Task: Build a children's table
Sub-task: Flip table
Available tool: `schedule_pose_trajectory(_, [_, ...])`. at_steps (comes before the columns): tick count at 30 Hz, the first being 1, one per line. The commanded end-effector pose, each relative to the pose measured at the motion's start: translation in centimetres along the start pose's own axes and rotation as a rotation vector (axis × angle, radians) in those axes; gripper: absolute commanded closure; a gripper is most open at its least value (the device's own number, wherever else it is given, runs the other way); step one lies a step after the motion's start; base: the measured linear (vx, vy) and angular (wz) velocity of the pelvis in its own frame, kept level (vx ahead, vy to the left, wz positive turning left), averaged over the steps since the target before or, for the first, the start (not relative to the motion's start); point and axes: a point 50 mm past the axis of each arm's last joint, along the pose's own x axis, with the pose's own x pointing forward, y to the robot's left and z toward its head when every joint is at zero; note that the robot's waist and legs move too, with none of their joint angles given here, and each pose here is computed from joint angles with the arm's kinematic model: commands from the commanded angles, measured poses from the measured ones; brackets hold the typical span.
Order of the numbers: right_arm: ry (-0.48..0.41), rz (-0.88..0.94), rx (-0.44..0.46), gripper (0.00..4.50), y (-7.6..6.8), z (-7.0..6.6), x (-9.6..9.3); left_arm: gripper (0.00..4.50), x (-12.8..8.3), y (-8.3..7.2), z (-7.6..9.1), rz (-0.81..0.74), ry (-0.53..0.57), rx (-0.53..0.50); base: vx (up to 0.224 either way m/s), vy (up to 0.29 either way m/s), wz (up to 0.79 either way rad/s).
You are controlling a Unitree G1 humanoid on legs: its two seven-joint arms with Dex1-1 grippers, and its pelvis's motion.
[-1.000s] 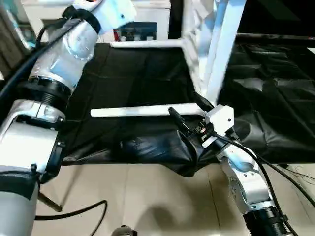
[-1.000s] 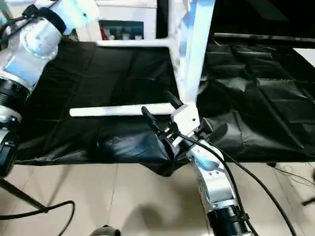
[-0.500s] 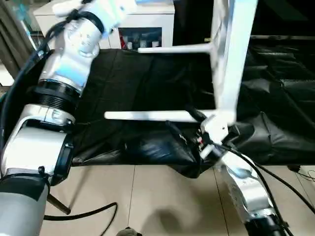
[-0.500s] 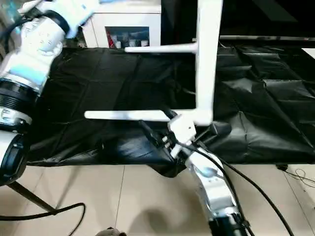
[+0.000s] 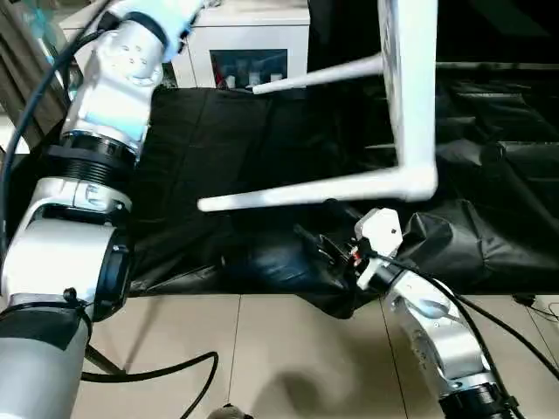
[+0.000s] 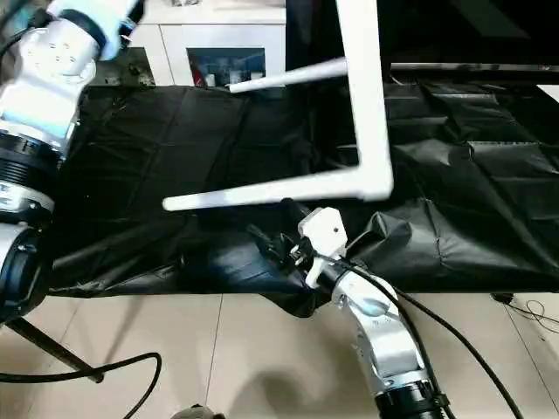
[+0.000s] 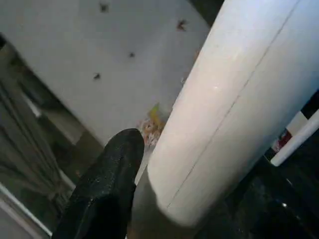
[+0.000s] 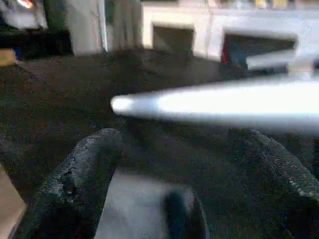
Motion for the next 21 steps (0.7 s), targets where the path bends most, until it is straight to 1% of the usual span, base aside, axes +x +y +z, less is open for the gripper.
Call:
schedule_pose_trajectory(1, [0.015, -0.067, 0.104, 0.34, -0.6, -0.8, -0.6, 2.24, -0.4, -1.4, -3.6, -0.017, 0.162, -0.269, 0.0, 0.0, 0.0])
schedule_pose_trajectory(2, [0.013, -0.087, 0.136, 0.12, -0.7, -1.0, -0.7, 2.24, -0.4, -1.4, -3.6, -0.016, 0.164, -0.27, 0.0, 0.0, 0.0])
schedule_pose_trajectory(3, [-0.009, -0.124, 0.182, 0.12, -0.9, -1.1, -0.7, 2.24, -0.4, -1.3, -3.7, -0.017, 0.163, -0.273, 0.0, 0.0, 0.0])
schedule_pose_trajectory(4, [-0.019, -0.138, 0.197, 0.04, -1.0, -1.0, -0.7, 2.24, -0.4, -1.3, -3.7, -0.017, 0.162, -0.273, 0.0, 0.0, 0.0])
schedule_pose_trajectory(6, [-0.061, -0.168, 0.234, 0.0, -1.4, -0.6, -0.4, 2.24, -0.4, -1.3, -3.6, -0.019, 0.158, -0.271, 0.0, 0.0, 0.0])
schedule_pose_trajectory(10, [-0.2, -0.223, 0.36, 0.0, -2.8, 1.2, 1.3, 2.25, -0.4, -1.3, -3.6, -0.021, 0.158, -0.279, 0.0, 0.0, 0.0])
schedule_pose_trajectory(11, [-0.207, -0.227, 0.367, 0.0, -2.9, 1.3, 1.5, 2.25, -0.4, -1.3, -3.5, -0.02, 0.158, -0.279, 0.0, 0.0, 0.0])
schedule_pose_trajectory(12, [-0.227, -0.245, 0.386, 0.0, -3.6, 1.8, 2.2, 2.25, -0.3, -1.2, -3.5, -0.02, 0.158, -0.278, 0.0, 0.0, 0.0])
schedule_pose_trajectory(13, [-0.227, -0.245, 0.386, 0.0, -3.6, 1.8, 2.2, 2.25, -0.3, -1.2, -3.5, -0.02, 0.158, -0.278, 0.0, 0.0, 0.0])
schedule_pose_trajectory(14, [-0.234, -0.256, 0.4, 0.0, -3.9, 1.9, 2.6, 2.25, -0.3, -1.2, -3.5, -0.02, 0.159, -0.277, 0.0, 0.0, 0.0])
schedule_pose_trajectory(15, [-0.261, -0.244, 0.443, 0.0, -4.7, 2.7, 4.1, 2.25, -0.3, -1.1, -3.5, -0.019, 0.16, -0.277, 0.0, 0.0, 0.0])
schedule_pose_trajectory(16, [-0.265, -0.235, 0.454, 0.0, -4.9, 3.0, 4.8, 2.25, -0.3, -1.1, -3.6, -0.02, 0.16, -0.275, 0.0, 0.0, 0.0])
schedule_pose_trajectory(17, [-0.265, -0.235, 0.454, 0.0, -4.9, 3.0, 4.8, 2.25, -0.3, -1.1, -3.6, -0.02, 0.16, -0.275, 0.0, 0.0, 0.0])
schedule_pose_trajectory(18, [-0.252, -0.237, 0.483, 0.0, -5.3, 3.2, 5.9, 2.25, -0.3, -1.1, -3.6, -0.021, 0.161, -0.273, 0.0, 0.0, 0.0])
schedule_pose_trajectory(21, [-0.219, -0.259, 0.516, 0.0, -5.7, 3.3, 6.8, 2.25, -0.3, -1.2, -3.6, -0.023, 0.161, -0.271, 0.0, 0.0, 0.0])
